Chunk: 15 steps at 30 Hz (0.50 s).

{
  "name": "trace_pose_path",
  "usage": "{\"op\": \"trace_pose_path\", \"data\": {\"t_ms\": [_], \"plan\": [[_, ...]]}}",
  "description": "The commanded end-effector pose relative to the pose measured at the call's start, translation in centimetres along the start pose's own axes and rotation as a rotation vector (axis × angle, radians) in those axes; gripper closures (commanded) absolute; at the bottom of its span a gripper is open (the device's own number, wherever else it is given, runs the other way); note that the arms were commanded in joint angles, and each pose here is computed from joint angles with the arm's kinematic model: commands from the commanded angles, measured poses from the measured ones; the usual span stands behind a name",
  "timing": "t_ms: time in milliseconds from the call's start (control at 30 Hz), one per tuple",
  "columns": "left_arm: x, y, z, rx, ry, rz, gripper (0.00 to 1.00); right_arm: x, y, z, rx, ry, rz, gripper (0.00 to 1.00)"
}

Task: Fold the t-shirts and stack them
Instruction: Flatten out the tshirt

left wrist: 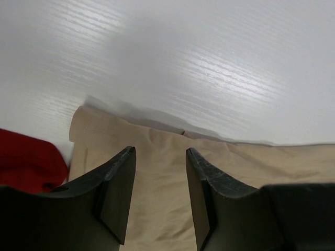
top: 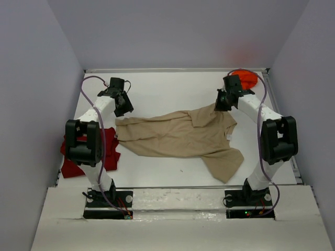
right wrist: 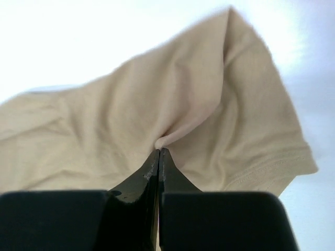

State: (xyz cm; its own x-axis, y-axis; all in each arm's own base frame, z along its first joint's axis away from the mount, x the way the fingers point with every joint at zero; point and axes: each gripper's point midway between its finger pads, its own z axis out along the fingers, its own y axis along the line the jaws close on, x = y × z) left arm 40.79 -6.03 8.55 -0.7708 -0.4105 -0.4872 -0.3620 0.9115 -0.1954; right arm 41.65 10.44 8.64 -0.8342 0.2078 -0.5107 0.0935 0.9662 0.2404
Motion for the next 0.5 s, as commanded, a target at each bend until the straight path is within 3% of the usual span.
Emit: {"op": "trace_pose_path", "data": {"t_ms": [0, 200, 467], "plan": [[-1.5, -0.8, -1.5, 0.042, -0.081, 0.027, 0.47, -7.7, 2.1, -4.3, -0.022, -0.248, -0.021, 1.0], [-1.6, -1.9, -2.0, 0.01, -0.135, 0.1, 0.48, -9.8, 1.0, -0.5, 0.074, -0.251, -0.03, 1.0], [-0.9, -4.7, -3.0, 0.065, -0.031, 0.142, 0.5, -13.7, 2.6, 2.1, 0.078, -0.21, -0.069, 1.0]]}}
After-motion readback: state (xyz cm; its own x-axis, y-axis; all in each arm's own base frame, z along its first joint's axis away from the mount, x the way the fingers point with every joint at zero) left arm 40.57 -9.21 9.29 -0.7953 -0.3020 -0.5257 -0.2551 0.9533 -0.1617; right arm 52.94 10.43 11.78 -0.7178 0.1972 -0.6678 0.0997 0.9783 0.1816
